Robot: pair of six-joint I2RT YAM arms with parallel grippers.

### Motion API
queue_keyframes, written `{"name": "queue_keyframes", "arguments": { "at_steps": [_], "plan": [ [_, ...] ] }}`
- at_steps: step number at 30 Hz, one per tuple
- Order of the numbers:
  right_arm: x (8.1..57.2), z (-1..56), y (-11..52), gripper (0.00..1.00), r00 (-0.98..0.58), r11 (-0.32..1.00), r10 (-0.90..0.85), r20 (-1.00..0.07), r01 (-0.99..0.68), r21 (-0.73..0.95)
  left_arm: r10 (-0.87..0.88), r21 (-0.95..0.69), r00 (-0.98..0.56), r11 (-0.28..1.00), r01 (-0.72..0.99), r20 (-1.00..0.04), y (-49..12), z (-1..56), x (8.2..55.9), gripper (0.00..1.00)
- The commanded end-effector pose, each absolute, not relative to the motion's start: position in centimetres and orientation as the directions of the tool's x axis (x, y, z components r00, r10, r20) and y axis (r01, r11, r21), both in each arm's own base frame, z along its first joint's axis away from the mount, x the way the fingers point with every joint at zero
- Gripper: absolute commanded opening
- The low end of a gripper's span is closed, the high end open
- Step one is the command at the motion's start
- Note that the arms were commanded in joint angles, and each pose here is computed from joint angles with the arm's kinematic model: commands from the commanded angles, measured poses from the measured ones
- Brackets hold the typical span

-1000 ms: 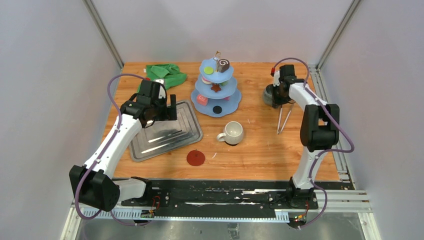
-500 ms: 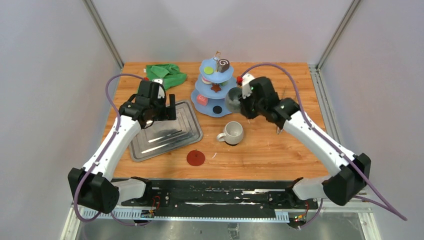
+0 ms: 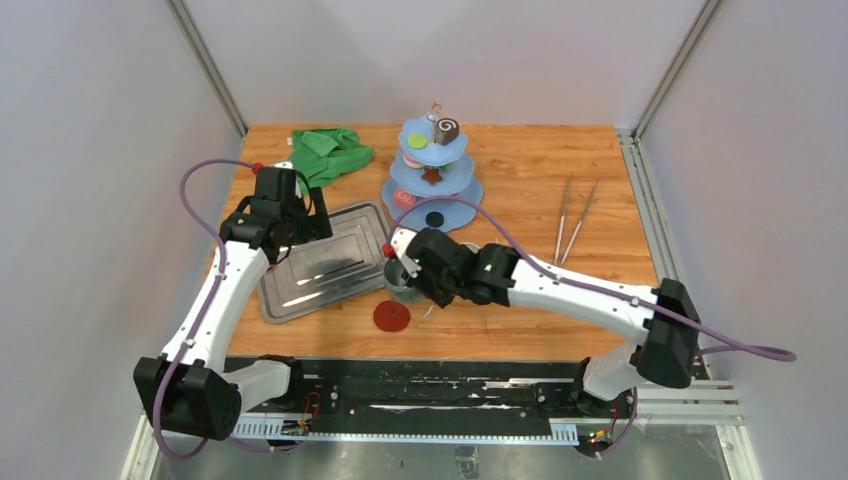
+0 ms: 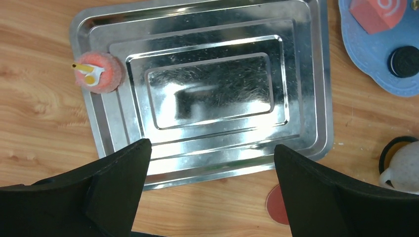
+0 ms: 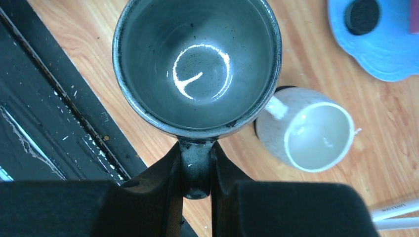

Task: Serve the afternoon tea

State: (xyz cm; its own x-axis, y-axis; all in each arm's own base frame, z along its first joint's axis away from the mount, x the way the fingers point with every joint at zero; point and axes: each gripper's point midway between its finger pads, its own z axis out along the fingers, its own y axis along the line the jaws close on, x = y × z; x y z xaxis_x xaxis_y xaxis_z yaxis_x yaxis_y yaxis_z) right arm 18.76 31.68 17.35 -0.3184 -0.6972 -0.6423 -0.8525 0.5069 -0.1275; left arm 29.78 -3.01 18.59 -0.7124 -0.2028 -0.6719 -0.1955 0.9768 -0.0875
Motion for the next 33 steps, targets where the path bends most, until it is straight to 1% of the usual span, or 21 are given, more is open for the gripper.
{"name": "queue_keyframes", "arguments": {
  "at_steps": [1, 5, 10, 17, 33],
  "plan": [
    [17.8, 18.0, 35.9, 0.01, -0.261, 0.485, -0.658, -0.707, -0.864, -0.133, -0.279, -0.118, -0.665, 0.954, -0.277, -0.692, -1.8, 19.0, 29.5, 1.0],
    [17.0, 15.4, 37.5, 0.01, -0.251, 0.46, -0.683, -0.686, -0.877, -0.137, -0.276, -0.124, -0.666, 0.956, -0.267, -0.693, -1.9, 19.0, 29.5, 1.0],
    [16.9, 13.6, 38.7, 0.01, -0.243, 0.444, -0.685, -0.687, -0.886, -0.13, -0.255, -0.113, -0.68, 0.962, -0.247, -0.687, -2.0, 19.0, 29.5, 1.0],
    [16.3, 11.0, 39.2, 0.01, -0.26, 0.421, -0.715, -0.649, -0.901, -0.103, -0.247, -0.106, -0.681, 0.964, -0.243, -0.689, -1.8, 18.9, 29.2, 1.0],
    [15.5, 8.6, 38.4, 0.01, -0.295, 0.423, -0.737, -0.608, -0.903, -0.076, -0.247, -0.116, -0.686, 0.966, -0.232, -0.685, -2.1, 18.7, 29.3, 1.0]
  ]
}}
